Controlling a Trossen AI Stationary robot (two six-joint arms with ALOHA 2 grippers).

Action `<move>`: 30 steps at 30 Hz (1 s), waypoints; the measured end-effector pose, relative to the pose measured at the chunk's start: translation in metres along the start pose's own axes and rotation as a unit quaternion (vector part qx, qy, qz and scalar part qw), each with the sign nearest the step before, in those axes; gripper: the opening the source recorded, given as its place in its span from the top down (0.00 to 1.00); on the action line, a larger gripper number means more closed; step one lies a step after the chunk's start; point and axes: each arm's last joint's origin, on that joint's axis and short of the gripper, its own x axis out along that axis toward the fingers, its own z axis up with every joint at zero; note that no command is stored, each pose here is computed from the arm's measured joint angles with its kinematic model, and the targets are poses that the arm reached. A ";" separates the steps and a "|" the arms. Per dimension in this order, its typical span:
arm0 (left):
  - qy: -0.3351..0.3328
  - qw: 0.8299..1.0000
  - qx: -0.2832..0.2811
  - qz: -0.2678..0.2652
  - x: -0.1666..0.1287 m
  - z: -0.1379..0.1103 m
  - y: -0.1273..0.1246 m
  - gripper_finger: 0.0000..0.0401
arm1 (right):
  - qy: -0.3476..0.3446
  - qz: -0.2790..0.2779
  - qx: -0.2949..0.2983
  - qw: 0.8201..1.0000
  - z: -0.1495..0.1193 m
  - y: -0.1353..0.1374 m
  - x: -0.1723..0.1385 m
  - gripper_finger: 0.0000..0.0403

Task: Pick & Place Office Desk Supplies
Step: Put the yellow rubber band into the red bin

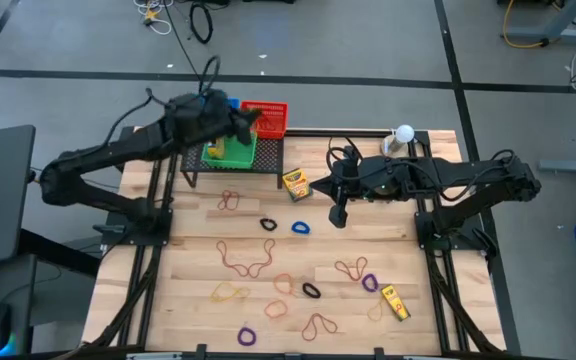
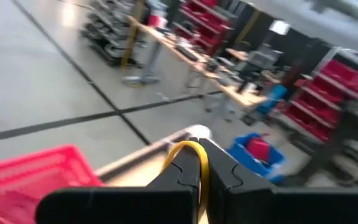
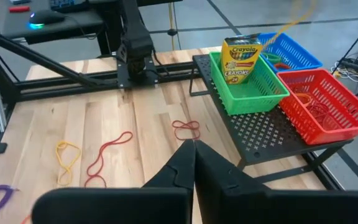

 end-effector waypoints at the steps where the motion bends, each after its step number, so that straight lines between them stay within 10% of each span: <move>1: 0.001 1.000 0.003 0.014 0.005 0.001 0.008 0.99 | 0.000 0.000 0.000 1.000 0.000 0.000 0.000 0.99; 14: 0.057 0.995 0.004 0.081 0.070 -0.009 0.090 0.99 | 0.017 -0.001 -0.006 1.000 -0.005 0.004 0.013 0.99; 30: 0.121 0.988 0.012 0.098 0.101 -0.037 0.109 0.92 | 0.023 -0.002 -0.008 1.000 -0.006 0.005 0.017 0.99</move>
